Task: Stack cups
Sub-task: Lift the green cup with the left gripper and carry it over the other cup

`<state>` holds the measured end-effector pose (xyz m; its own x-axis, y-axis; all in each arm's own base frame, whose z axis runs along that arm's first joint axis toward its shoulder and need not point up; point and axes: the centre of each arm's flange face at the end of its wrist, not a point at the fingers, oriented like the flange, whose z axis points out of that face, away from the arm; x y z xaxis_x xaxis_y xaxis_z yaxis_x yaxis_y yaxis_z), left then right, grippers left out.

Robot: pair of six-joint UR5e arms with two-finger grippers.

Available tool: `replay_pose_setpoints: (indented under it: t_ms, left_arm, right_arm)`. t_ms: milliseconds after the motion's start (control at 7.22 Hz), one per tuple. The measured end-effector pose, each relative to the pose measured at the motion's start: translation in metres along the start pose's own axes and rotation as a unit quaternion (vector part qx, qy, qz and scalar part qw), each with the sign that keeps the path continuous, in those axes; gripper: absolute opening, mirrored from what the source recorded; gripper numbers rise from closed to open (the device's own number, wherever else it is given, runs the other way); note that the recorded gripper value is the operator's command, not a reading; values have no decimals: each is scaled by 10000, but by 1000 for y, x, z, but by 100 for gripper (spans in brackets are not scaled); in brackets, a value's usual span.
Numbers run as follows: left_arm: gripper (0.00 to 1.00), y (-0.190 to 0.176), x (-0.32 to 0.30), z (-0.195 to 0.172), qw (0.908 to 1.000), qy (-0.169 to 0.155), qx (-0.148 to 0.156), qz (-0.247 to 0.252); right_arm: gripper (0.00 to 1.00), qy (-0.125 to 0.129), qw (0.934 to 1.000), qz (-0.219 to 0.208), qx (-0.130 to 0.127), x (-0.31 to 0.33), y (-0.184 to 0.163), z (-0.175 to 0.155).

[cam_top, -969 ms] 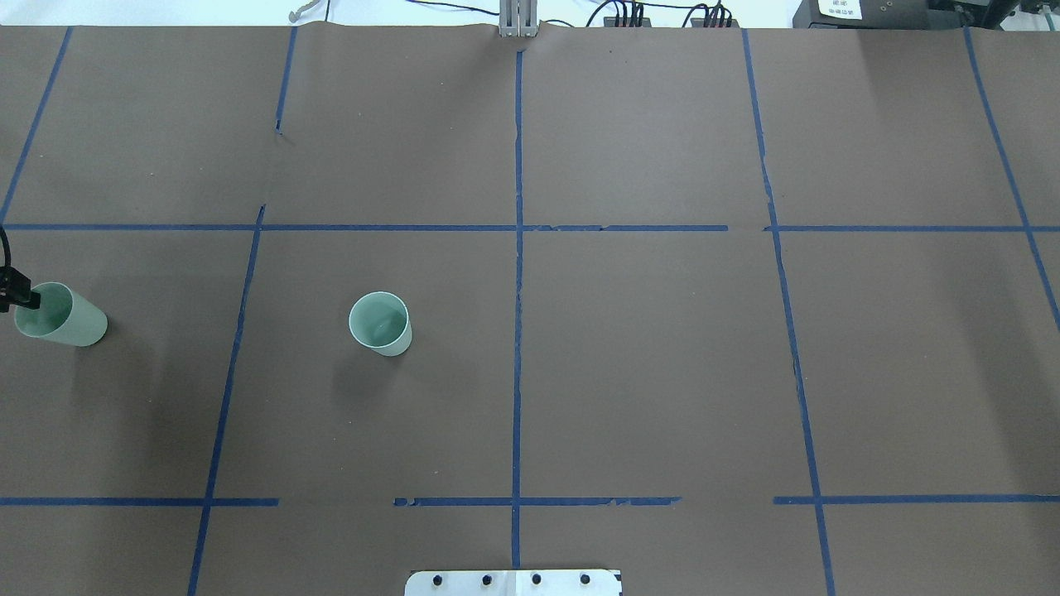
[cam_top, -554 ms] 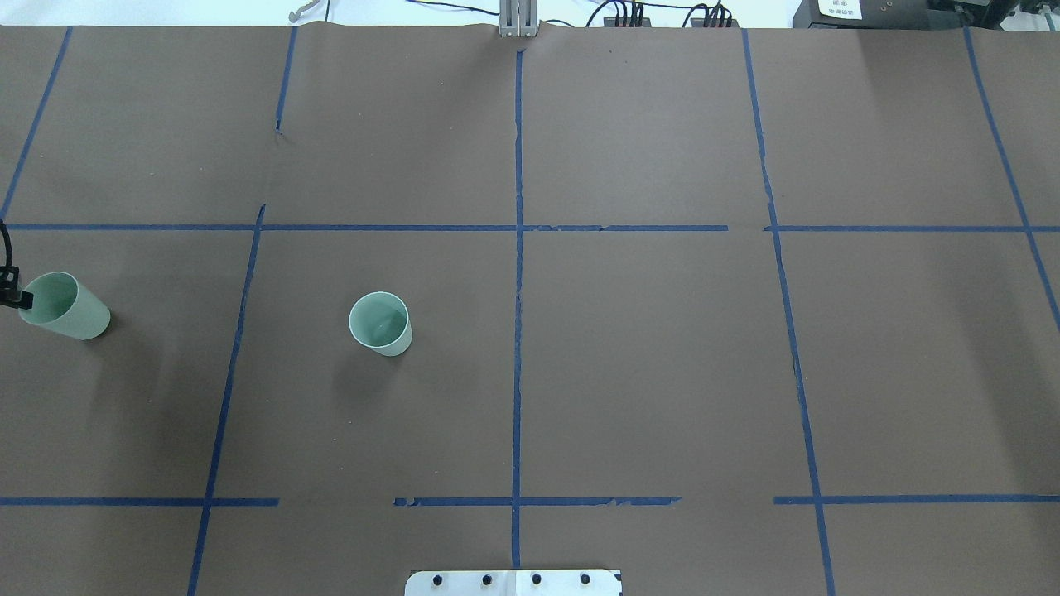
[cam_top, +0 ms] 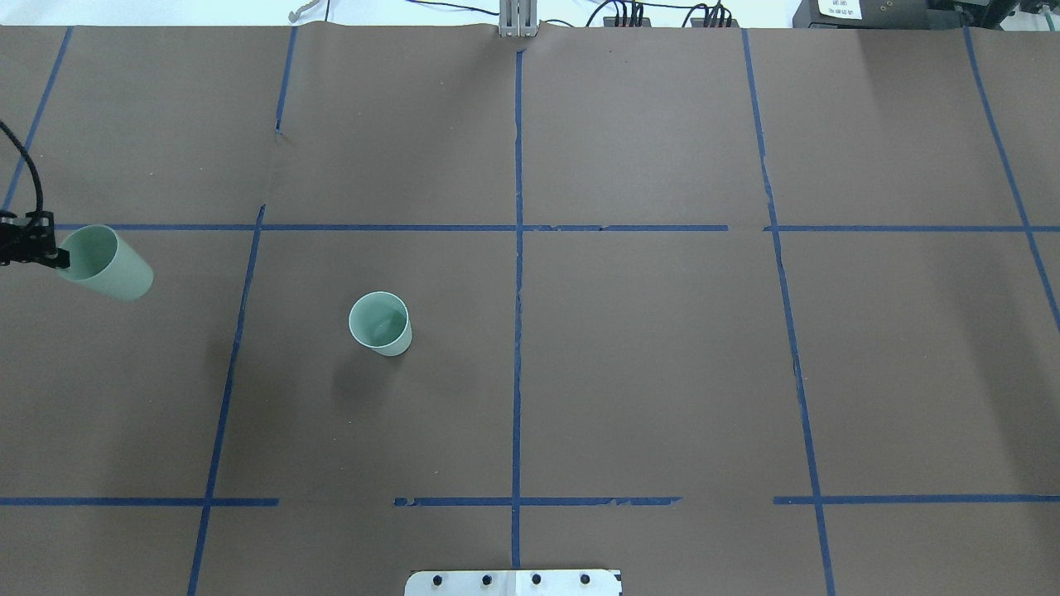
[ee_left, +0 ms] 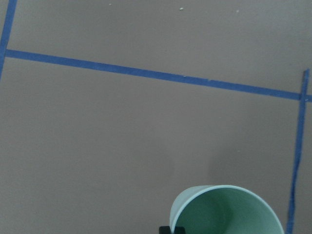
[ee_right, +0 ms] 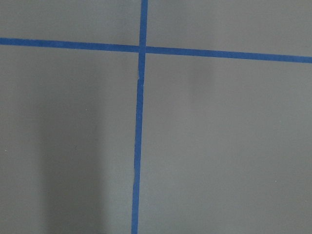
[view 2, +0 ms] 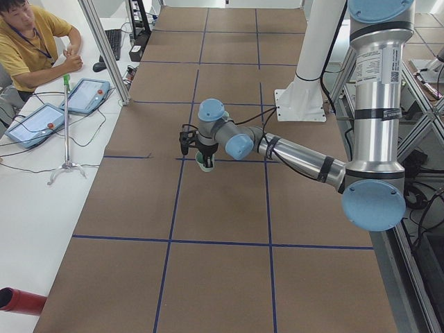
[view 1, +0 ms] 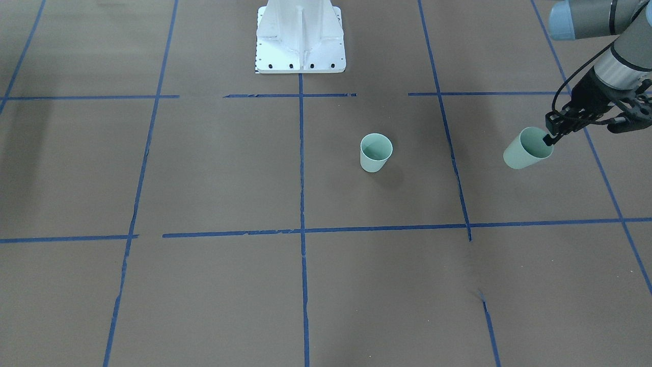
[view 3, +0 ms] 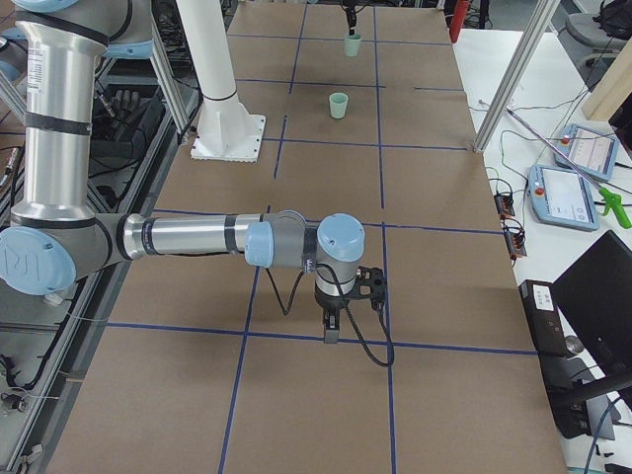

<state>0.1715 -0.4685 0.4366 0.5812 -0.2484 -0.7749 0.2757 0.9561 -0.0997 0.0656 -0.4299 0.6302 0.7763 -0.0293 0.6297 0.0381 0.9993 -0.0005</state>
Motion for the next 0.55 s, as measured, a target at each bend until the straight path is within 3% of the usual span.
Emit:
replay_pose_setpoints:
  t_ms: [277,554]
  left_arm:
    - [0,1,102,-18,9980,47,36,-631]
    - [0,27,194,-18,9936,-147,-48,-1116]
  right_arm:
    - [100,0,10000,1,1,0,0,0]
    - [100,0,10000,1,1,0,0,0]
